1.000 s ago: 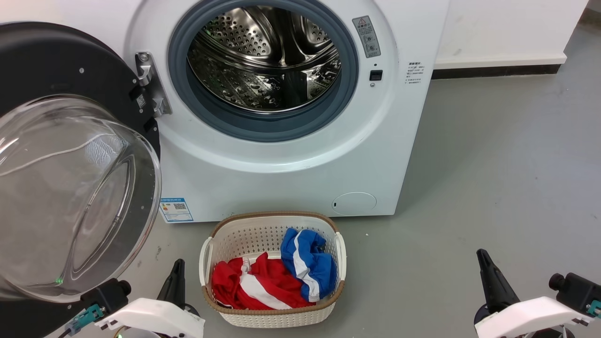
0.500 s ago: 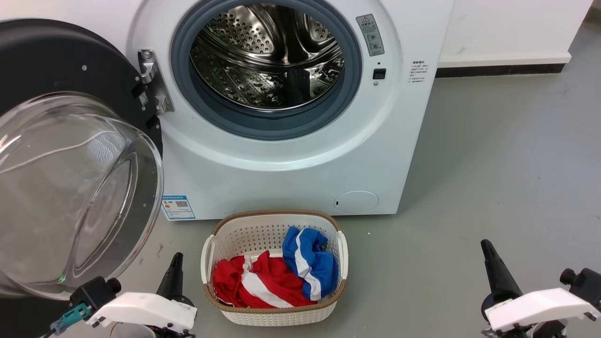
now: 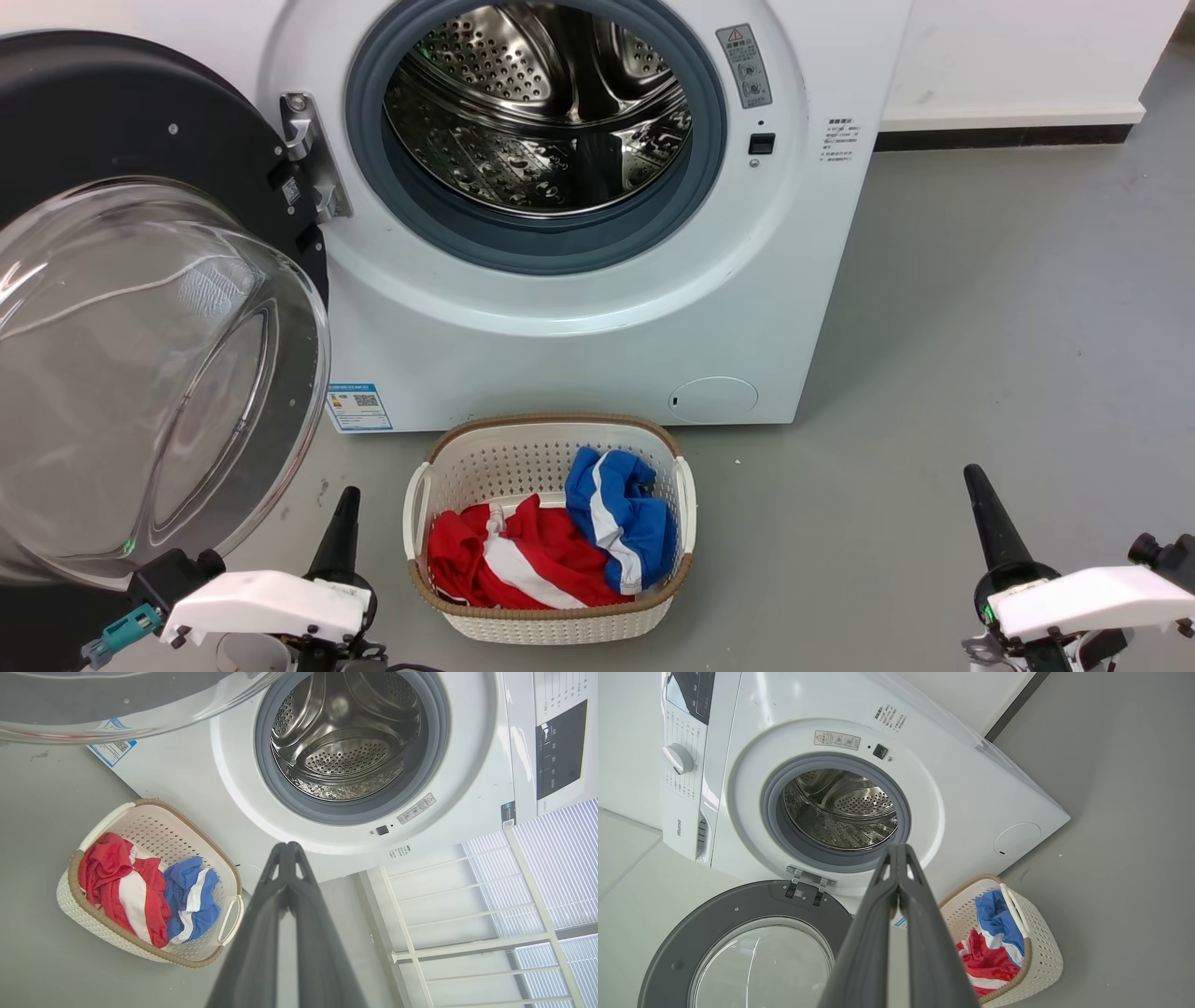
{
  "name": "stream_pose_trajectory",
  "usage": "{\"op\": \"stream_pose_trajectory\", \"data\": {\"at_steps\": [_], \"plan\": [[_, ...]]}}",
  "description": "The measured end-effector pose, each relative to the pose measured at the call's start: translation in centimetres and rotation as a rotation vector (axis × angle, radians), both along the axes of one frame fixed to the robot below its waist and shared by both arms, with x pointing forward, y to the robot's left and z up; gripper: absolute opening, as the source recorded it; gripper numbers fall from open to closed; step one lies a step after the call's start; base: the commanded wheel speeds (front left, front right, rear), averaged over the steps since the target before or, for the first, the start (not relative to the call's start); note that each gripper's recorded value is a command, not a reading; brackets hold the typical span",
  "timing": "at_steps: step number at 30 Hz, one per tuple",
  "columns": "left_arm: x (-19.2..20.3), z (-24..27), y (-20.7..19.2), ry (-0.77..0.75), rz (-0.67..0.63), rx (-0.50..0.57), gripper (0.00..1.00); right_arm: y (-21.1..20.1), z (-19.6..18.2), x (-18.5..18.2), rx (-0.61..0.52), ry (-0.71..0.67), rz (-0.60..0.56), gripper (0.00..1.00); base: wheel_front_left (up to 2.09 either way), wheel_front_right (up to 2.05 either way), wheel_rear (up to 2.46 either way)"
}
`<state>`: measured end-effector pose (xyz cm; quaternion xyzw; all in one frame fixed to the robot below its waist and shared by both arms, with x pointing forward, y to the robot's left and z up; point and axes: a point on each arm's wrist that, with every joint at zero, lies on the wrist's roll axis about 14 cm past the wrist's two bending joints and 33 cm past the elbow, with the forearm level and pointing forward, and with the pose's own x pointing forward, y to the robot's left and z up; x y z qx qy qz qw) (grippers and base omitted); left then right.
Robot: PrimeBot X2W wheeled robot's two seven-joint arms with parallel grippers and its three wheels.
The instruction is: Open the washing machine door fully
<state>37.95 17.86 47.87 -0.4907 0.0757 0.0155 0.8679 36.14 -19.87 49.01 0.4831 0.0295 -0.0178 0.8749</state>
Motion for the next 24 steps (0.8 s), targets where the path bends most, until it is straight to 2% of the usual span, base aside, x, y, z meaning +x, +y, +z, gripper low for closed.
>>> {"op": "stream_pose_trajectory", "data": {"at_steps": [3,24], "plan": [[0.1,0.2,0.1,-0.005,0.009,-0.057,0.00,0.0,0.0,0.2,0.054,-0.001,-0.004,0.00,0.00,0.00,0.00],[0.5,1.0,0.8,-0.036,0.044,-0.259,0.00,-0.2,0.6,1.2,0.262,-0.023,-0.016,0.00,0.00,0.00,0.00]]}}
